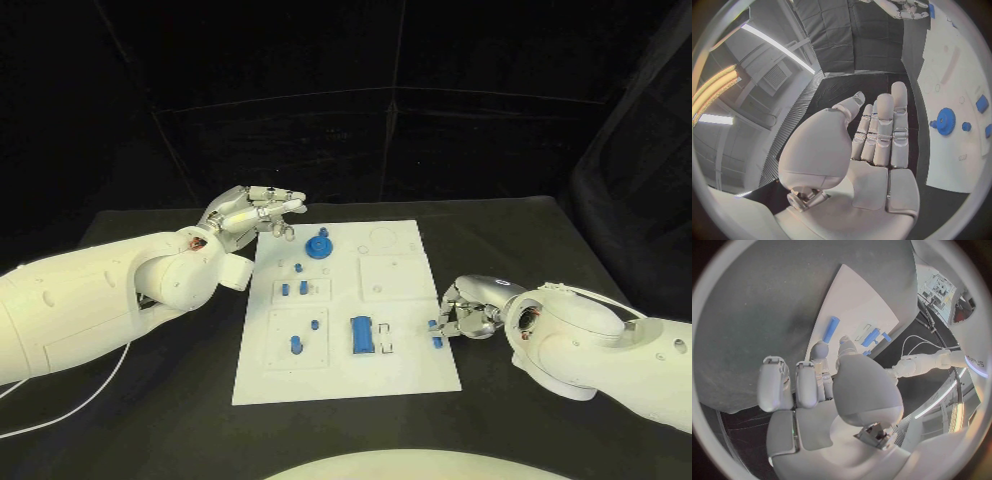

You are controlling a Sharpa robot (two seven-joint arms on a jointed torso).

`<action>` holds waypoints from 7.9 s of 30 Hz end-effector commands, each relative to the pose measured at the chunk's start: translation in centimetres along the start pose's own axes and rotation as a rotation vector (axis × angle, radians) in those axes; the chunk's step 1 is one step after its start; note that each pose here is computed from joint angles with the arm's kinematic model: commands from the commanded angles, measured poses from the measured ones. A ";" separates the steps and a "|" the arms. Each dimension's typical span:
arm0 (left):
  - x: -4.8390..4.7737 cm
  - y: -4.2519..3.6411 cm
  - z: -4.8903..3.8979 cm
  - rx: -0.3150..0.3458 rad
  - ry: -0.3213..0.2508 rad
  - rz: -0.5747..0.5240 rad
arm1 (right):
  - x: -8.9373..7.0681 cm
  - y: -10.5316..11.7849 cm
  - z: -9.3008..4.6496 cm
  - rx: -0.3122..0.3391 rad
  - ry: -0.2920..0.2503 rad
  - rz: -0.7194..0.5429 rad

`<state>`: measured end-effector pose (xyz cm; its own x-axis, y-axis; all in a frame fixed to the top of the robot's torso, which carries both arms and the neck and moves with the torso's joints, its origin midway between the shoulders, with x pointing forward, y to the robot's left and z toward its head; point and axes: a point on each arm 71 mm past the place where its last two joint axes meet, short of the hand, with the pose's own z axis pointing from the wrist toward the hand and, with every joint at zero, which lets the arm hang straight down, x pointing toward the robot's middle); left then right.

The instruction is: Assemble the parts on the task board

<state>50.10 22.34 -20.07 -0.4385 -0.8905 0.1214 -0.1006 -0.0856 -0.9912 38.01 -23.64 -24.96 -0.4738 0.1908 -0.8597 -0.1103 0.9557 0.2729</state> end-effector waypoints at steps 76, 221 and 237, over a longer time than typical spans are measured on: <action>0.14 -0.05 -0.13 -0.002 0.018 -0.010 | 1.8 5.5 1.7 -0.044 0.084 0.210; 4.20 2.99 -2.00 0.080 -0.442 0.098 | -5.2 4.0 7.0 -0.242 -0.480 1.297; 4.20 2.99 -2.00 0.080 -0.442 0.098 | -5.2 4.0 7.0 -0.242 -0.480 1.297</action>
<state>46.14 19.28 -22.79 -0.0167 -0.9997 0.0200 -0.0351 -0.0194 -0.9992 46.16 -19.27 -22.68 -0.0211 0.9997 0.0123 0.0191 -0.0119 0.9997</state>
